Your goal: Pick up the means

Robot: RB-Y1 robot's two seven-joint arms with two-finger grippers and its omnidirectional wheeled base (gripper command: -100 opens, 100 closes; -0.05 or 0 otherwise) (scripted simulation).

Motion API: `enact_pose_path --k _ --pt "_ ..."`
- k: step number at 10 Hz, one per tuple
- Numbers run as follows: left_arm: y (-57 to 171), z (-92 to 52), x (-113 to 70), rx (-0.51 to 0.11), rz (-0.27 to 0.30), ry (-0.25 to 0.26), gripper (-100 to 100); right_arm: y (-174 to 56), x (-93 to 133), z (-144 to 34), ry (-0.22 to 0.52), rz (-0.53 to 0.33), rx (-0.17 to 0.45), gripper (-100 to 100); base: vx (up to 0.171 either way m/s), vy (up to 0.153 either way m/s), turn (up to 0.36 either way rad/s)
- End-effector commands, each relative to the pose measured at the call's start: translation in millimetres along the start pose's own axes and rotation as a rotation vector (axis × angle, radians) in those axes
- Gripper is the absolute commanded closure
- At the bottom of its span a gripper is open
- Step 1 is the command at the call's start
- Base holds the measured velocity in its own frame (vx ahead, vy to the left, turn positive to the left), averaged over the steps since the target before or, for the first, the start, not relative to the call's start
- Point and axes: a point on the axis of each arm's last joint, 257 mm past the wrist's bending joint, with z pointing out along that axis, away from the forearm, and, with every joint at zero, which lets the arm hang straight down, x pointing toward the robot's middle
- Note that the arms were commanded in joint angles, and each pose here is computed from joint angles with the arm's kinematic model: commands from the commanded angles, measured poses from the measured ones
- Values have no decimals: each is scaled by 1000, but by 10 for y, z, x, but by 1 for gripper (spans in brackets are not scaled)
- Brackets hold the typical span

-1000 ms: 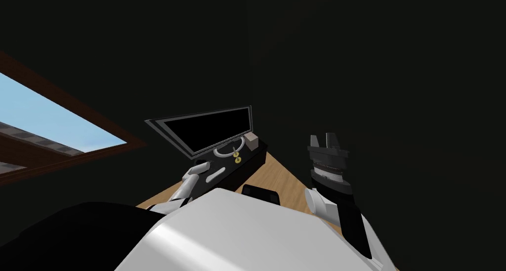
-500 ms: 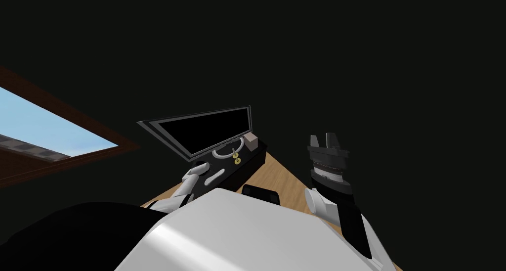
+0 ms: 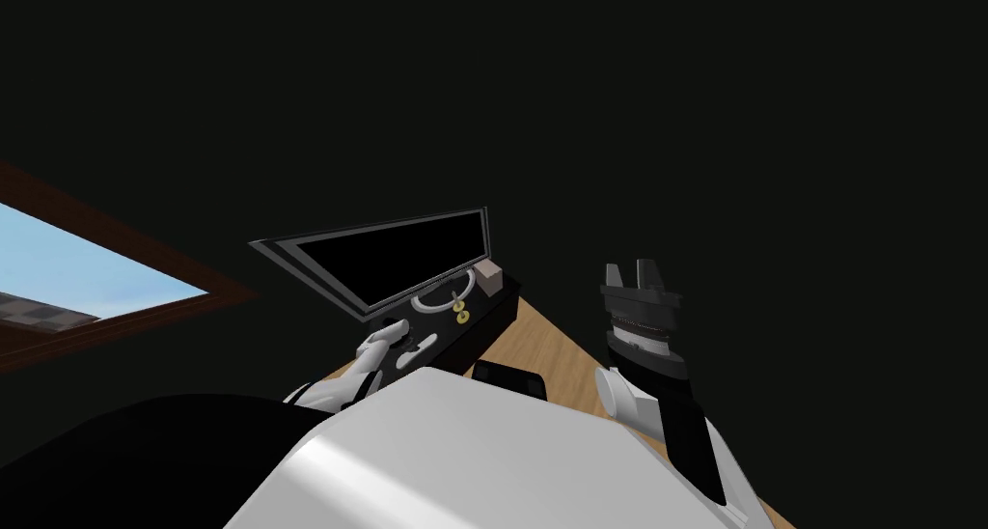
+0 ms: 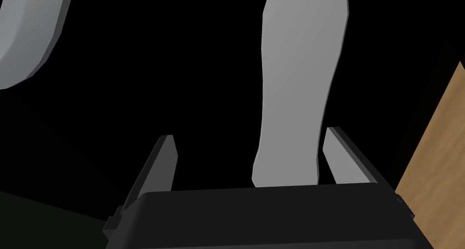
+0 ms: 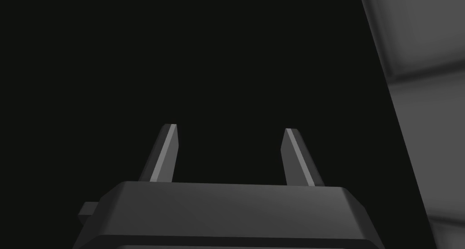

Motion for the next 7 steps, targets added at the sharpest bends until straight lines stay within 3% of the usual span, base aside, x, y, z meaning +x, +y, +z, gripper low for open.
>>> enact_pose_path --k 1,5,7 --pt "87 27 -60 -33 -16 -9 -100 0 0 0 0 0 0 0 15 31 -42" --pt "434 98 -150 -144 -70 -30 -100 0 0 0 0 0 0 0 12 35 -67" --pt "478 107 -181 -153 -74 -36 -100 0 0 0 0 0 0 0 9 28 -7"
